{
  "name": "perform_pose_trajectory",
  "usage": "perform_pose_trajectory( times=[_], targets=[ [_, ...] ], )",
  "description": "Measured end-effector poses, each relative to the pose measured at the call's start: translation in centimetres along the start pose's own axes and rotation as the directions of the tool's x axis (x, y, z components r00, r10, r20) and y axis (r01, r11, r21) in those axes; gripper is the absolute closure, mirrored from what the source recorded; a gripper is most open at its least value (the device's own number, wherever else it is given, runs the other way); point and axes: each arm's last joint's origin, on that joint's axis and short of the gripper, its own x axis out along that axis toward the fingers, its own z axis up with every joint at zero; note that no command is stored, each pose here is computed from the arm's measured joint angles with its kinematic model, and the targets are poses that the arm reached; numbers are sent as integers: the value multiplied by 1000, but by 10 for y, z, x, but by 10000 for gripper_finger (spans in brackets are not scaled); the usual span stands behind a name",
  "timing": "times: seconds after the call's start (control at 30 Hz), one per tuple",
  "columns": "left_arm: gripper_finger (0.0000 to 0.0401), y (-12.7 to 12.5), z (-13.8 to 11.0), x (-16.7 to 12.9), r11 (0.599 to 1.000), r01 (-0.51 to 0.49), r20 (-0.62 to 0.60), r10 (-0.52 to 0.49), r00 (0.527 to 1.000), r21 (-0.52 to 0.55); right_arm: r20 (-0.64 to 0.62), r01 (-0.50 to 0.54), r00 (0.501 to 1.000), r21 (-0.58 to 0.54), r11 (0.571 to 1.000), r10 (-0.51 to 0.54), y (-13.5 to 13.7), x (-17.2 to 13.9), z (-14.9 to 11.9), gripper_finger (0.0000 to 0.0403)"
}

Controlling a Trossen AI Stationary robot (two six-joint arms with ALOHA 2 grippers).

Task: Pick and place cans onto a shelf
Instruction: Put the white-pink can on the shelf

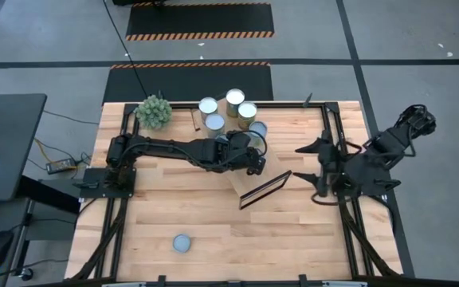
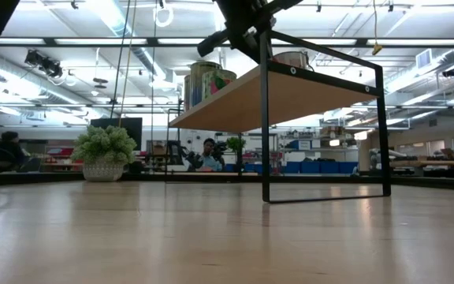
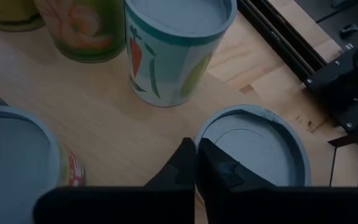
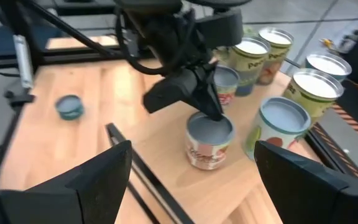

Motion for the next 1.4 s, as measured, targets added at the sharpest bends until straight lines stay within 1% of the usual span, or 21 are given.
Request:
perform_pose_trajectory(
  times=[0.1,0.37,0.53,0.7,0.77,0.8,0.87,0.9,0.97,1.03,1.1,1.23,1.33,1.37,1.4],
  targets=[
    [381,0,1,0,1000,0,1,0,1000,-3,-14,25,1000,-5,1000,-25,2,9,1,57],
    [325,1,2,2,1000,0,-2,0,1000,-17,-68,-33,997,23,999,34,2,19,3,57],
    [294,2,7,-1,1000,14,9,-14,1000,18,-75,-22,997,12,1000,22,-1,21,3,57],
    [283,4,14,-13,998,45,7,-45,999,39,-99,-19,995,12,1000,20,-4,24,2,57],
    [285,3,16,-16,995,82,-3,-82,997,64,-100,-22,995,9,1000,23,-5,24,2,57],
    [287,3,18,-18,990,104,-17,-103,995,97,-104,-32,994,10,999,33,-4,24,2,57],
    [291,2,19,-21,968,158,-53,-150,987,194,-109,-49,993,8,999,49,-4,24,2,57],
    [293,1,20,-22,949,194,-75,-181,981,250,-109,-56,992,5,998,57,-4,24,3,57],
    [298,0,18,-22,898,230,-117,-201,973,374,-110,-63,992,-3,998,62,-4,25,3,57],
    [303,-1,15,-23,854,236,-123,-201,972,464,-108,-62,992,-1,998,61,-4,25,3,57],
    [307,-1,14,-24,820,205,-101,-178,979,534,-109,-59,992,1,998,58,-5,25,3,57],
    [317,-2,11,-27,777,114,-32,-120,992,619,-122,-53,991,-8,999,52,-6,26,2,57],
    [324,-1,9,-28,747,79,-19,-89,996,660,-150,-18,989,-21,1000,14,-8,33,-6,57],
    [326,0,8,-28,744,73,-22,-78,997,664,-166,-4,986,-30,1000,-1,-9,36,-10,57],
    [329,1,7,-28,750,68,-22,-70,997,658,-181,10,983,-38,999,-16,-11,40,-15,57]
  ],
)
